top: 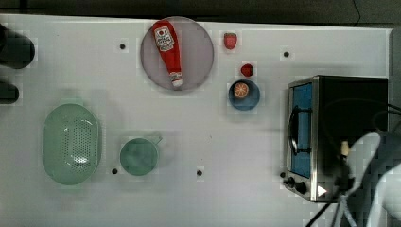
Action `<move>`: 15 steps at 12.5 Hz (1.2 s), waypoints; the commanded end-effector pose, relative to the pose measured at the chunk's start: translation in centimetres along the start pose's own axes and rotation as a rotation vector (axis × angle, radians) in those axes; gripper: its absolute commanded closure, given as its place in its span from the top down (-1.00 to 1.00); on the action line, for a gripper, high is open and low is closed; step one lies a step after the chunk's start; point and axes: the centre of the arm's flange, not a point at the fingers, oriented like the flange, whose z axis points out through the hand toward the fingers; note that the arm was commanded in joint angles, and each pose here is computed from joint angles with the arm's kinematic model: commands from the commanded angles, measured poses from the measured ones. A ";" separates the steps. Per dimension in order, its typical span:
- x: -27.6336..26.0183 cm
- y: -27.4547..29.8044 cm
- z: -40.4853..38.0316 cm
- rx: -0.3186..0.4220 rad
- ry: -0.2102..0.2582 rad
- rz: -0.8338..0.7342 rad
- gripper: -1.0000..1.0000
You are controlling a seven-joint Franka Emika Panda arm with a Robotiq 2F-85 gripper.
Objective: Pick banana from table and place on oven.
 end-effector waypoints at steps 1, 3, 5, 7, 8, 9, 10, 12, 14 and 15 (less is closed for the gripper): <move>0.1 -3.4 -3.5 0.028 0.068 -0.139 0.49; 0.3 -3.6 -4.0 0.029 0.085 -0.141 0.95; 0.3 -4.7 -4.6 0.033 0.098 -0.161 1.00; 0.1 -6.4 -6.8 0.046 0.123 -0.192 1.00; -0.3 -7.7 -8.8 0.061 0.140 -0.192 1.00; -1.2 -9.1 -10.8 0.081 0.147 -0.174 1.00; -2.6 -10.7 -12.6 0.103 0.131 -0.154 1.00; -6.9 -14.1 -15.7 0.133 0.057 -0.065 1.00; -11.5 -17.7 -18.8 0.134 0.004 0.064 1.00; -13.8 -19.5 -20.3 0.129 -0.006 0.109 1.00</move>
